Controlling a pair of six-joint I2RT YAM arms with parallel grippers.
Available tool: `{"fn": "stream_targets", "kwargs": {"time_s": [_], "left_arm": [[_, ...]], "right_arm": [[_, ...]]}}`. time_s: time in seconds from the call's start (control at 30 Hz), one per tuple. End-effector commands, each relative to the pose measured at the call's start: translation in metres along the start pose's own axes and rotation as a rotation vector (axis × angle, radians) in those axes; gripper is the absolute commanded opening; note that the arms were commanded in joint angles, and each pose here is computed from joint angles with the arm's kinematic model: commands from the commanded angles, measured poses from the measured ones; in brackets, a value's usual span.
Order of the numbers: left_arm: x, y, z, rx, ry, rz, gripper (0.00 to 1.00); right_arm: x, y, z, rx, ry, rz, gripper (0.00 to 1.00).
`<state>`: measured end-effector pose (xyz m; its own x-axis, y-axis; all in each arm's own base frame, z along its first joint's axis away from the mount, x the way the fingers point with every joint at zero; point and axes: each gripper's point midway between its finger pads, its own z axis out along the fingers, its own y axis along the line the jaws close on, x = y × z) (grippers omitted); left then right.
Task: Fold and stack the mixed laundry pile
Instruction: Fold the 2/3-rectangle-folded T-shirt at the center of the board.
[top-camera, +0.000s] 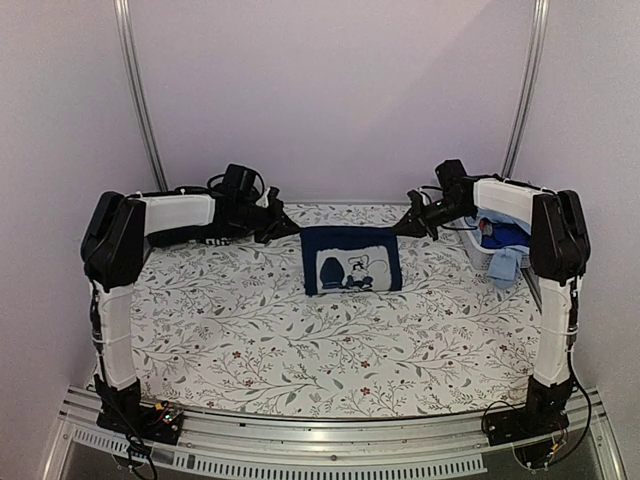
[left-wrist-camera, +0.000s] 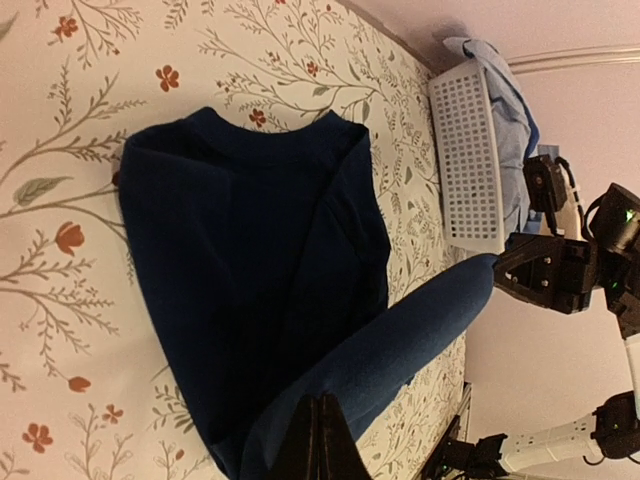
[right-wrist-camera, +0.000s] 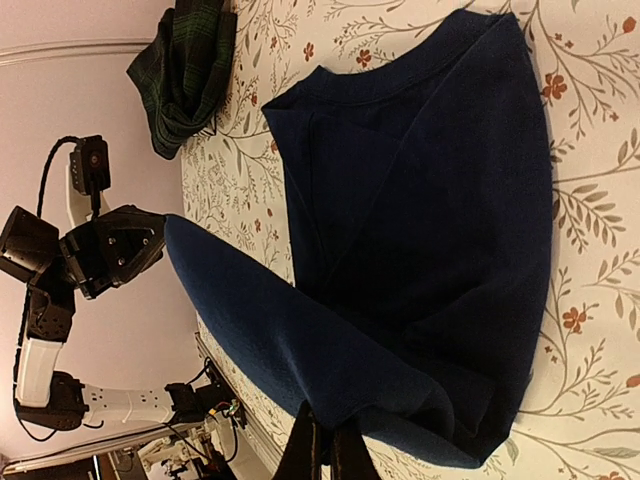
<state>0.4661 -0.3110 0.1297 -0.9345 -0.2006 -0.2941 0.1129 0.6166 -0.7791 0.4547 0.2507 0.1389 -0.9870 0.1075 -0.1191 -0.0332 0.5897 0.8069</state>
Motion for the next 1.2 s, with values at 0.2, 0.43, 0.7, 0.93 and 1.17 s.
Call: {"fn": "stream_targets", "kwargs": {"time_s": [0.2, 0.43, 0.7, 0.93, 1.17], "left_arm": [[-0.055, 0.05, 0.027, 0.0, -0.059, -0.069, 0.0], [-0.069, 0.07, 0.04, -0.022, -0.07, -0.061, 0.0], [-0.087, 0.083, 0.053, -0.02, -0.103, -0.054, 0.0], [-0.108, 0.091, 0.068, -0.013, -0.127, -0.027, 0.0], [-0.133, 0.058, 0.03, -0.054, -0.193, 0.1, 0.43]], "right_arm": [[-0.061, -0.027, 0.034, -0.039, -0.02, 0.016, 0.0], [-0.075, -0.042, 0.049, -0.089, -0.033, 0.031, 0.0], [-0.093, -0.05, 0.063, -0.132, -0.081, 0.027, 0.0], [-0.114, -0.049, 0.062, -0.168, -0.153, 0.015, 0.14], [-0.136, -0.015, 0.007, -0.189, -0.27, -0.05, 0.61]]}}
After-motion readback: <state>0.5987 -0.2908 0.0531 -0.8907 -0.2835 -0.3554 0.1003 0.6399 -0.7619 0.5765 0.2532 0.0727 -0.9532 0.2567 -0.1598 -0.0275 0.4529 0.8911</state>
